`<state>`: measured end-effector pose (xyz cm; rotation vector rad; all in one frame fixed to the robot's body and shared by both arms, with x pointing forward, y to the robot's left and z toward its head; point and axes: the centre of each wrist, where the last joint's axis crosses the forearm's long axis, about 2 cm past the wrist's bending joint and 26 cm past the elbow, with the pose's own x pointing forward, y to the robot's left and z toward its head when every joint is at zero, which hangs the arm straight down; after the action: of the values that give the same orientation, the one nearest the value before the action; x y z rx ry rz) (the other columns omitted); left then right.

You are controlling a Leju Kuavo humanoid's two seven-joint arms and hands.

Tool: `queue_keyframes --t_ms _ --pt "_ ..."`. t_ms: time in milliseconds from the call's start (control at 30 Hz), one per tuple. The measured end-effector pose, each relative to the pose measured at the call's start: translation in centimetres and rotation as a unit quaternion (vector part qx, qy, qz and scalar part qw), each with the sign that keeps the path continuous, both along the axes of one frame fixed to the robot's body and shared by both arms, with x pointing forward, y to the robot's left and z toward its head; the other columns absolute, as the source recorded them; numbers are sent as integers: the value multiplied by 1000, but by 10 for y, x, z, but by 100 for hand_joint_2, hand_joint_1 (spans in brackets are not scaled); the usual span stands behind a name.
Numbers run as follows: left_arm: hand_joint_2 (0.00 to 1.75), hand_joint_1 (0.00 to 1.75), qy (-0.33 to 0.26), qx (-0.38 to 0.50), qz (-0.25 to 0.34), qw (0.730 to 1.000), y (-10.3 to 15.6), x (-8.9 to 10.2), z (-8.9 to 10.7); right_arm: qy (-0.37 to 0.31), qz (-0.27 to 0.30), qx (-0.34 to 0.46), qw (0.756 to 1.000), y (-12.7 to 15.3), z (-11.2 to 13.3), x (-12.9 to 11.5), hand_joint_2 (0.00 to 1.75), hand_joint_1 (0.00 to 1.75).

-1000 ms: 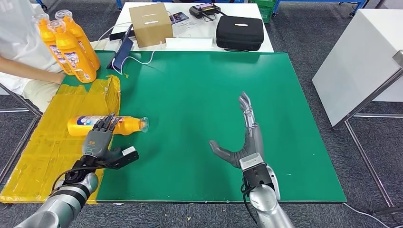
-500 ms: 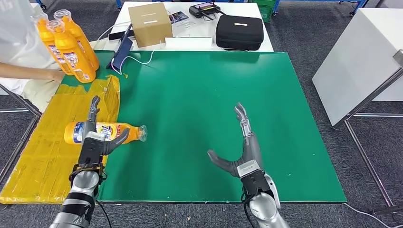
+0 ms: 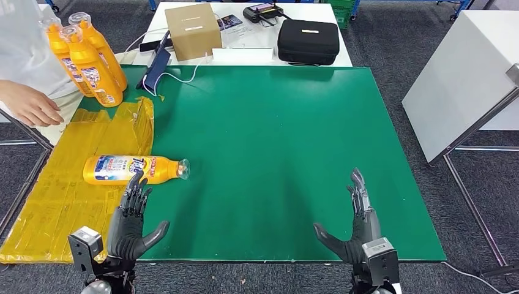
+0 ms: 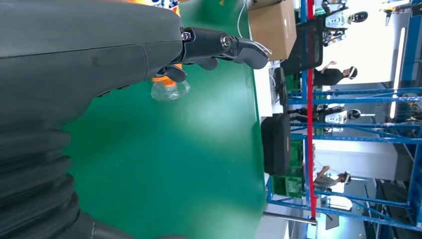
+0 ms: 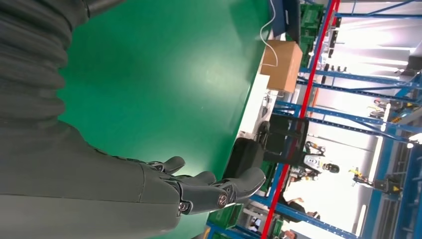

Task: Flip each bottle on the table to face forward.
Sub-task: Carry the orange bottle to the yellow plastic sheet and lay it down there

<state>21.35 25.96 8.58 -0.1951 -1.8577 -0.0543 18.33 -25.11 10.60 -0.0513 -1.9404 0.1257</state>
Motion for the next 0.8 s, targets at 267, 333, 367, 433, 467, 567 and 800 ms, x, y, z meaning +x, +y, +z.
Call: queue_keyframes --t_ms 267,333,367,433,467,567,800 --pt "175 0 17 -23 -10 1000 -6 -12 -4 25 -9 -16 1000 -13 -5 -8 175 0" --pt "175 0 18 -30 -12 999 -7 -14 -5 28 -11 -19 999 -17 -6 -9 175 0" --pt "175 0 20 -33 -14 999 -7 -15 -5 31 -12 -20 999 -19 -7 -10 175 0" --pt "175 0 23 -38 -17 999 -8 -17 -6 34 -14 -23 999 -22 -8 -11 175 0" --pt "175 0 24 -39 -19 999 -8 -17 -7 35 -15 -24 999 -23 -8 -11 175 0" --pt "175 0 27 -29 -21 999 -10 -17 -6 37 -15 -29 999 -22 -9 -11 175 0" --pt "175 0 16 2 -16 1000 -15 -15 -5 40 -15 -32 999 -18 -11 -11 175 0"
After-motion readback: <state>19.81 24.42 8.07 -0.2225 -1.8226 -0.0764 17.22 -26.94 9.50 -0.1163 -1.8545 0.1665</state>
